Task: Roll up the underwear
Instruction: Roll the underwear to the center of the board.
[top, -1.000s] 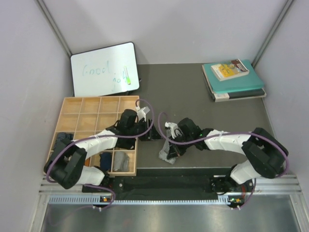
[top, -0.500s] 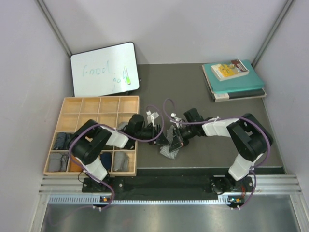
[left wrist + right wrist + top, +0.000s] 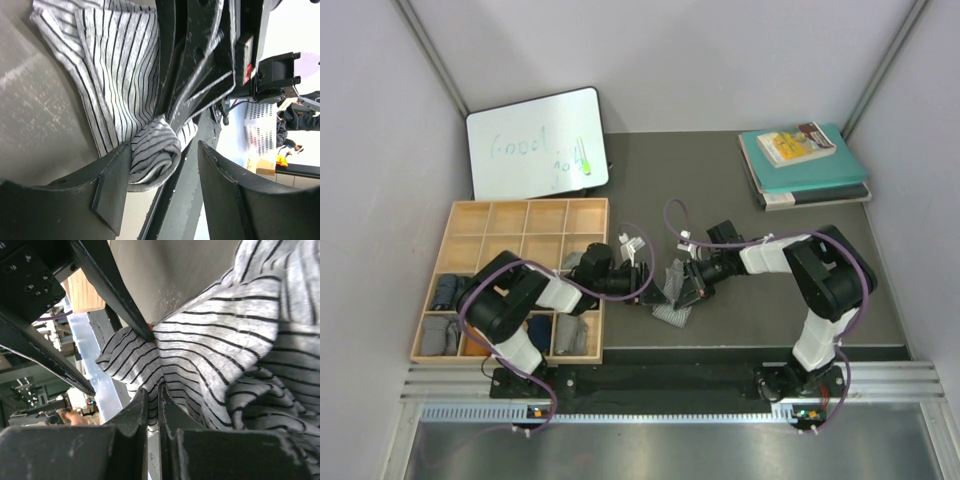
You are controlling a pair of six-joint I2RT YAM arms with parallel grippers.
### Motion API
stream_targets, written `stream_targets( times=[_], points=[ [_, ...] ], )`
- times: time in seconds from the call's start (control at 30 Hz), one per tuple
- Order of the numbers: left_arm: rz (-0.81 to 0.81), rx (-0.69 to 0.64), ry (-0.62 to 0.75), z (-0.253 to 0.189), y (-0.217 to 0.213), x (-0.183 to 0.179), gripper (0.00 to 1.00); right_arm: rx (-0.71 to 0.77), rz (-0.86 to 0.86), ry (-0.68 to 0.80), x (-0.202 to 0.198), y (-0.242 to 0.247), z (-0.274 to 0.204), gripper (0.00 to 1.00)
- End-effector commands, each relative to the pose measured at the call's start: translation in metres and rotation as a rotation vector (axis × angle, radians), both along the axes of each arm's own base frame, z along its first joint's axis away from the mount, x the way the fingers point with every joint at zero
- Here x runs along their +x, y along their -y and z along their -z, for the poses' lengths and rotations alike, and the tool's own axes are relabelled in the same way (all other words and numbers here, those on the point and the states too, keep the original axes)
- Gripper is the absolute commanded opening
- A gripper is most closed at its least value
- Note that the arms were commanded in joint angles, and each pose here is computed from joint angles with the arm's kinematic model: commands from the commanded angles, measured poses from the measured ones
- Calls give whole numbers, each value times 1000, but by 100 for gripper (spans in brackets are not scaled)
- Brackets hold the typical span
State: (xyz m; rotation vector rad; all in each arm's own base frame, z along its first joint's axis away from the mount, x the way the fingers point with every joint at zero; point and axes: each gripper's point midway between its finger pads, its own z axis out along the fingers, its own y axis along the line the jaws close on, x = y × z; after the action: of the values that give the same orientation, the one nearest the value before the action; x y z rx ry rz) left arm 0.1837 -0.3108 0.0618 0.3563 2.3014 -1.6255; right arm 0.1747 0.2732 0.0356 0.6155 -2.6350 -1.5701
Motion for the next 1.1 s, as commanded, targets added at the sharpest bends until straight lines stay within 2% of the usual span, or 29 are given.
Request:
stream_targets(
  times=[0.0,0.23,0.33,0.37,0.47,0.5,0.57,0.6,0.87,1.07],
  points=[
    [34,-59,32,-15,0,-10,59,-20,17,76,23,5,13,0],
    [72,-56,15,-8,6,-22,54,-24,44,58,30,8,17,0],
    [64,-41,6,-2,4,-23,42,-20,54,62,33,7,15,1],
    [60,-28,-4,3,3,-24,34,-21,61,53,33,7,15,2],
    [29,16,-28,16,1,-21,18,-17,87,60,35,8,8,19],
    [14,35,-45,20,-1,-20,9,-9,96,79,37,8,2,32],
    [-26,74,-59,29,-3,-15,2,-9,117,78,35,11,-4,46],
    [-40,88,-66,32,-3,-13,0,-14,129,92,36,12,-7,57],
    [-178,194,-205,58,-17,-11,0,-54,274,214,35,37,-39,88],
    [-199,201,-297,66,-15,-11,0,-53,314,200,16,45,-31,91]
  ],
)
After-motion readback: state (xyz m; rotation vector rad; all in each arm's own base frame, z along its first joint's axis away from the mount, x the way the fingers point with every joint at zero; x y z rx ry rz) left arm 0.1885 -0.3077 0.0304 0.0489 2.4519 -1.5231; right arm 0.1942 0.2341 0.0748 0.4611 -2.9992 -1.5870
